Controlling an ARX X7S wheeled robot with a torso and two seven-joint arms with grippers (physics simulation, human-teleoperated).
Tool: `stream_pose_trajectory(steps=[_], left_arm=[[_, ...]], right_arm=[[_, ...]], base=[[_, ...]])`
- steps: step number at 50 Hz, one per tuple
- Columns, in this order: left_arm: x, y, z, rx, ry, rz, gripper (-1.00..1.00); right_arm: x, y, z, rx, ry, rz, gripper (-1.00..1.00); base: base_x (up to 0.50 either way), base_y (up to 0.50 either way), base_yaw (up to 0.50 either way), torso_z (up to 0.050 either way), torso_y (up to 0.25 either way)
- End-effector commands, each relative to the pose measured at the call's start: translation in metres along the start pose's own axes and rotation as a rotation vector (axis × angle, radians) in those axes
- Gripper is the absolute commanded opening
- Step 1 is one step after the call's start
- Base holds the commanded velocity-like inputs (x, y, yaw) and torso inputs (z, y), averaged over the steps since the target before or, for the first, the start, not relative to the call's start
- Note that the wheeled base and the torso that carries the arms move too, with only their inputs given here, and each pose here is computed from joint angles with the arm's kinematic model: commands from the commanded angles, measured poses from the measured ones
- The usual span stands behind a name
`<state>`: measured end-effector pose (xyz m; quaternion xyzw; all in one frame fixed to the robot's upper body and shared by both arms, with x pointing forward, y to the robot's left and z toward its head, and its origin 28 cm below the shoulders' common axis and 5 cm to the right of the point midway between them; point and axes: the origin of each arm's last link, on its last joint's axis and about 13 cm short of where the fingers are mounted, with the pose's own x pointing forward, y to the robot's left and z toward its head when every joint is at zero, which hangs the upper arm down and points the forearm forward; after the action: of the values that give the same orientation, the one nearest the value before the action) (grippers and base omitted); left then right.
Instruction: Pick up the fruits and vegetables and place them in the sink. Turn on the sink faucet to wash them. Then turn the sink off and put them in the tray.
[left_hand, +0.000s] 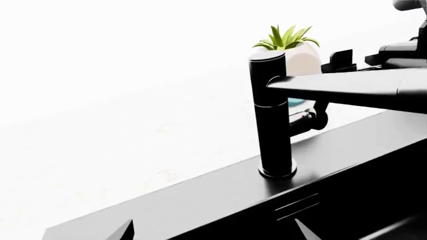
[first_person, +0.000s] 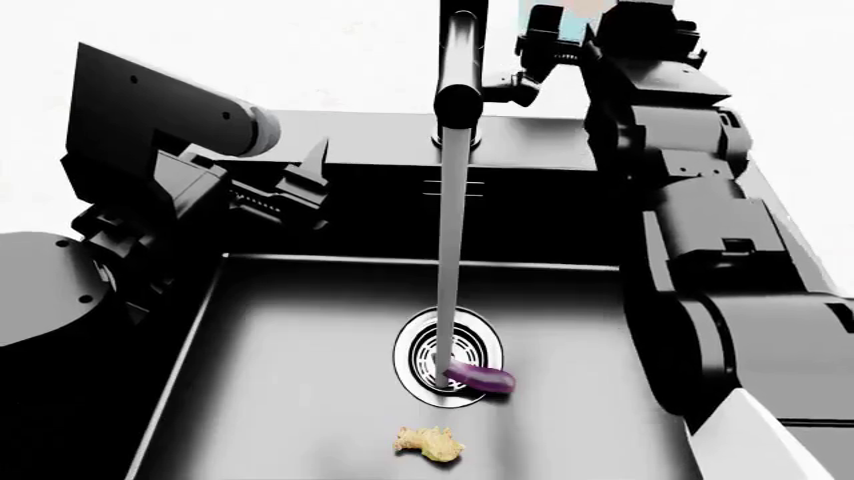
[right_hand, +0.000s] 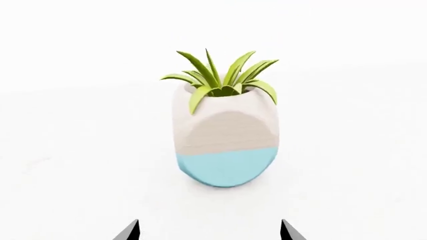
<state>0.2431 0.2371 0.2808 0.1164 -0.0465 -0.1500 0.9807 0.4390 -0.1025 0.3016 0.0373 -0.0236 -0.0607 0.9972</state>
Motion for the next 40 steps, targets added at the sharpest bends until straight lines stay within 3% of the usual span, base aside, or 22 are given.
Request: stream_pose_trajectory(steps=[1, 27, 40], left_arm=[[0.001, 0.000, -0.001, -0.001, 0.002, 0.000, 1.00], [0.001, 0.000, -0.003, 0.003, 0.009, 0.003, 1.00], [0.001, 0.001, -0.003, 0.002, 0.009, 0.003, 1.00]], right_arm=[[0.002, -0.022, 0.012, -0.059, -0.049, -0.093, 1.00], [0.002, -0.049, -0.013, -0.037, 0.052, -0.221, 1.00], [0.001, -0.043, -0.023, -0.054, 0.085, -0.202, 1.00]], base=[[0.00, 0.00, 0.00, 0.000, 0.000], [0.00, 0.00, 0.00, 0.000, 0.000], [0.00, 0.00, 0.00, 0.000, 0.000]])
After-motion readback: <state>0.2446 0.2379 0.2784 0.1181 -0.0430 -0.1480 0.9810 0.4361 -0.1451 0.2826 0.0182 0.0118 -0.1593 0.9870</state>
